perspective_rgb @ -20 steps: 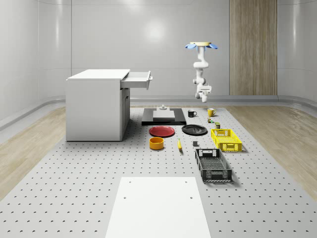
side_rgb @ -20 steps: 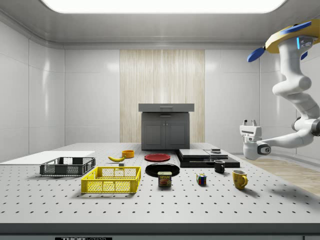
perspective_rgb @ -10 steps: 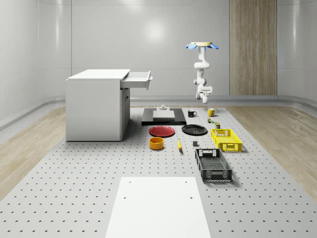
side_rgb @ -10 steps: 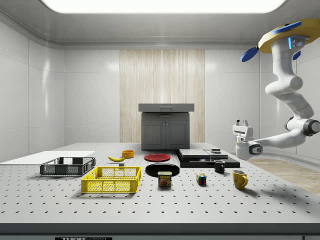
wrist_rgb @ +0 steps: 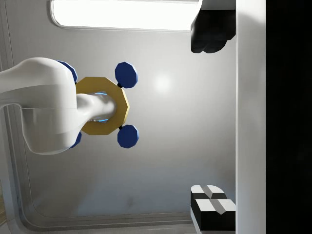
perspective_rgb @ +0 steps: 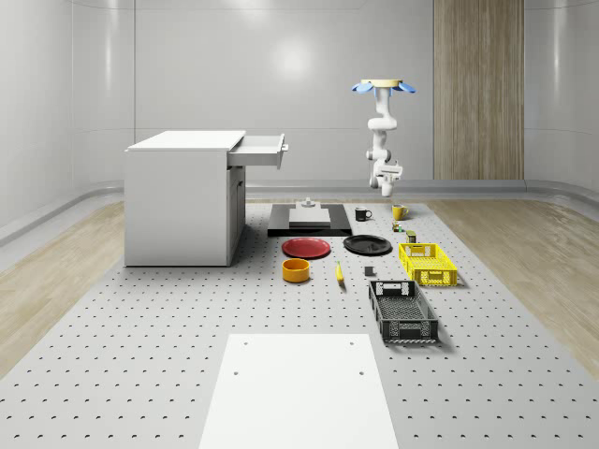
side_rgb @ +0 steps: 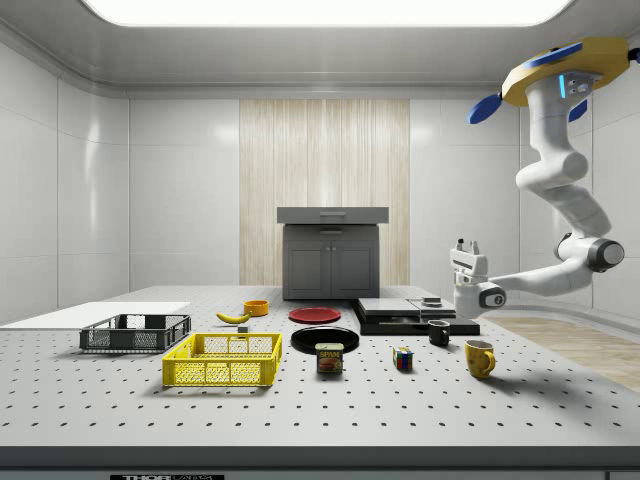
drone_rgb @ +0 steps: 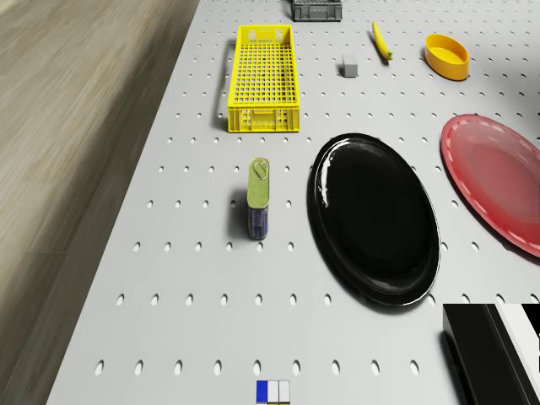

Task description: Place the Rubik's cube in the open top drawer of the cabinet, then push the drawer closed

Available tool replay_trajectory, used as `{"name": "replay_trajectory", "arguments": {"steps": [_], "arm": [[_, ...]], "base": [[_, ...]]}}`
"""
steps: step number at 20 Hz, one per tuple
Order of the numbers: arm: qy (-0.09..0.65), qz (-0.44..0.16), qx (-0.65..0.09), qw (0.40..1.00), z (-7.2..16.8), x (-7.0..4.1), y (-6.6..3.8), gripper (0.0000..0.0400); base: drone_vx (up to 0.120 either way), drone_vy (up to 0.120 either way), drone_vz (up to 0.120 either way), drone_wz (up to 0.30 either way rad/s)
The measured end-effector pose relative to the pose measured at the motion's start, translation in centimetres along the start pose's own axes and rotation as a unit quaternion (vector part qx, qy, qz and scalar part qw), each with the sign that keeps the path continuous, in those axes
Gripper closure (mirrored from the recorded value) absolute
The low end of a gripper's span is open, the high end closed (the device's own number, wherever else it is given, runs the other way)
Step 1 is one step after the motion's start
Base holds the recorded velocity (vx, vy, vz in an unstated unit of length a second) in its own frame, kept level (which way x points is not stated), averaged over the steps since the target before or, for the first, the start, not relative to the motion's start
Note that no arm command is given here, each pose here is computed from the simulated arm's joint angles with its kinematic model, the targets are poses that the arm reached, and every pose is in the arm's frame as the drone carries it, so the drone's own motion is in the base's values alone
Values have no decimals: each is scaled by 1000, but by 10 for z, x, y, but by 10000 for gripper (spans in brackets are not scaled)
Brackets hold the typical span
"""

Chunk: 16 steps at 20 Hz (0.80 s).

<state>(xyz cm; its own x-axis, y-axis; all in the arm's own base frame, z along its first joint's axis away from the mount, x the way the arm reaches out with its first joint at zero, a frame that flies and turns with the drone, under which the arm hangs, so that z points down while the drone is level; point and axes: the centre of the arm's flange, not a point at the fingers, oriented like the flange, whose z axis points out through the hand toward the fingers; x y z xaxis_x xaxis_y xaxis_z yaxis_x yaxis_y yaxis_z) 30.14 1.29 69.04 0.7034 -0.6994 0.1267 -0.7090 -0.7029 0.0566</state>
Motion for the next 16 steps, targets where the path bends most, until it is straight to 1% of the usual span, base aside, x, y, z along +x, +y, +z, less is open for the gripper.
{"name": "replay_trajectory", "arguments": {"steps": [3, 5, 7, 10, 11, 13, 15, 16], "arm": [[31, -1, -29, 999, 0, -6, -6, 0], [62, -2, -59, 996, 2, -12, -12, 0], [104, -3, -100, 990, 4, -20, -20, 0], [195, -5, -190, 962, 15, -37, -36, 0], [233, -6, -229, 945, 22, -44, -43, 0], [322, -9, -318, 892, 41, -58, -55, 0], [419, -11, -415, 807, 70, -68, -65, 0], [466, -12, -463, 753, 87, -71, -68, 0]], "base": [[120, 0, 0, 0], [120, 0, 0, 0], [120, 0, 0, 0], [120, 0, 0, 0], [120, 0, -40, 0], [0, 0, -120, 0], [0, 0, -120, 0], [0, 0, -120, 0]]}}
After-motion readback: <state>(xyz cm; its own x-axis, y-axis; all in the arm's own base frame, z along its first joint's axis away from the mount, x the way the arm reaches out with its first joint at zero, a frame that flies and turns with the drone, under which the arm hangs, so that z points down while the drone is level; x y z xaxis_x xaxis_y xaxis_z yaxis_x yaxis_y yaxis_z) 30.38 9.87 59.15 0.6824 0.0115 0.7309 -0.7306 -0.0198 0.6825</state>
